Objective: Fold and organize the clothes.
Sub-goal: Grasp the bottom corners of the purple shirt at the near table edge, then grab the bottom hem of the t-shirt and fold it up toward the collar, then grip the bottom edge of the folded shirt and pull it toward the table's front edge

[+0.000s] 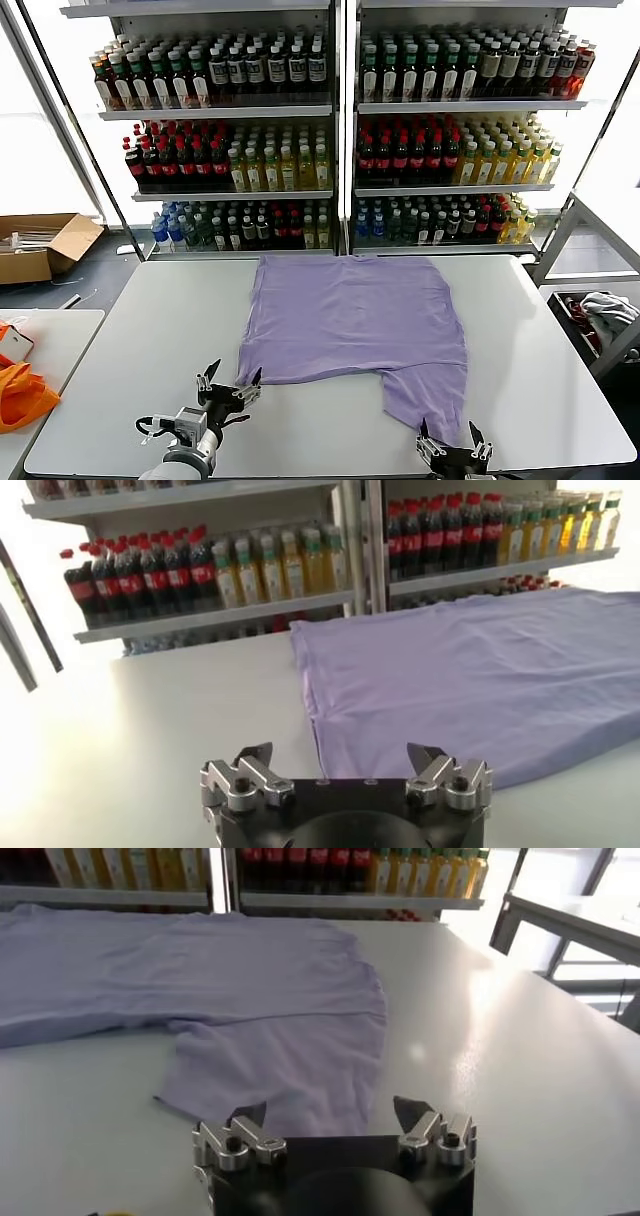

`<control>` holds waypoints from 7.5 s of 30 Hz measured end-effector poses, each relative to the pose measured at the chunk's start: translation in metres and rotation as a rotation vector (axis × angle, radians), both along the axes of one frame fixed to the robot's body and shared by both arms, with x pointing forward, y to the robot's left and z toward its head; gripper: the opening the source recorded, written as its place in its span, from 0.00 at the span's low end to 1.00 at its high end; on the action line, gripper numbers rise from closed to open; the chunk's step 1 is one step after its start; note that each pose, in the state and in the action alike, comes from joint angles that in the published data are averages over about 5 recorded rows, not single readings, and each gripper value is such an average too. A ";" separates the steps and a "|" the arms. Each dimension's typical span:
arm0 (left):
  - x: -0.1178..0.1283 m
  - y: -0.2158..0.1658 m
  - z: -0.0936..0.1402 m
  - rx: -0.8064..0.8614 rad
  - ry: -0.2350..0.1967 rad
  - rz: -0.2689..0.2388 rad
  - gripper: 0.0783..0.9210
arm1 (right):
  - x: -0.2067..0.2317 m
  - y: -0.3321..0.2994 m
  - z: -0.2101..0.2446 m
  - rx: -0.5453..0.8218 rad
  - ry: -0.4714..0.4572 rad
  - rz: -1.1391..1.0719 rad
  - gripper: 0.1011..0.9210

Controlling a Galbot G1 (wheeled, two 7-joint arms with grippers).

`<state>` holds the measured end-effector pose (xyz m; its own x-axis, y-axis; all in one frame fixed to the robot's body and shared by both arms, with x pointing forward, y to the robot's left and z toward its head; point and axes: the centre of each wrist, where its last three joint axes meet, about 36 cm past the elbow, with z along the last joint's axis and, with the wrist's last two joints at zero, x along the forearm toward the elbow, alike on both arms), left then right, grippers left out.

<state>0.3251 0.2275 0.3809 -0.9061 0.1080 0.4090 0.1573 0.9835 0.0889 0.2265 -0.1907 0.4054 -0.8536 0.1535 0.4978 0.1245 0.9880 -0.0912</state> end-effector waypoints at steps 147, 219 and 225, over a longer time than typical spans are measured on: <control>0.130 -0.006 0.004 -0.006 -0.026 -0.001 0.88 | 0.205 -0.056 0.022 0.032 -0.105 -0.085 0.88; -0.026 0.004 0.027 0.046 -0.025 -0.037 0.02 | 0.074 -0.030 0.043 -0.010 -0.083 -0.009 0.01; -0.052 0.004 0.020 0.073 0.012 -0.038 0.02 | 0.052 -0.032 0.042 -0.040 -0.057 -0.020 0.01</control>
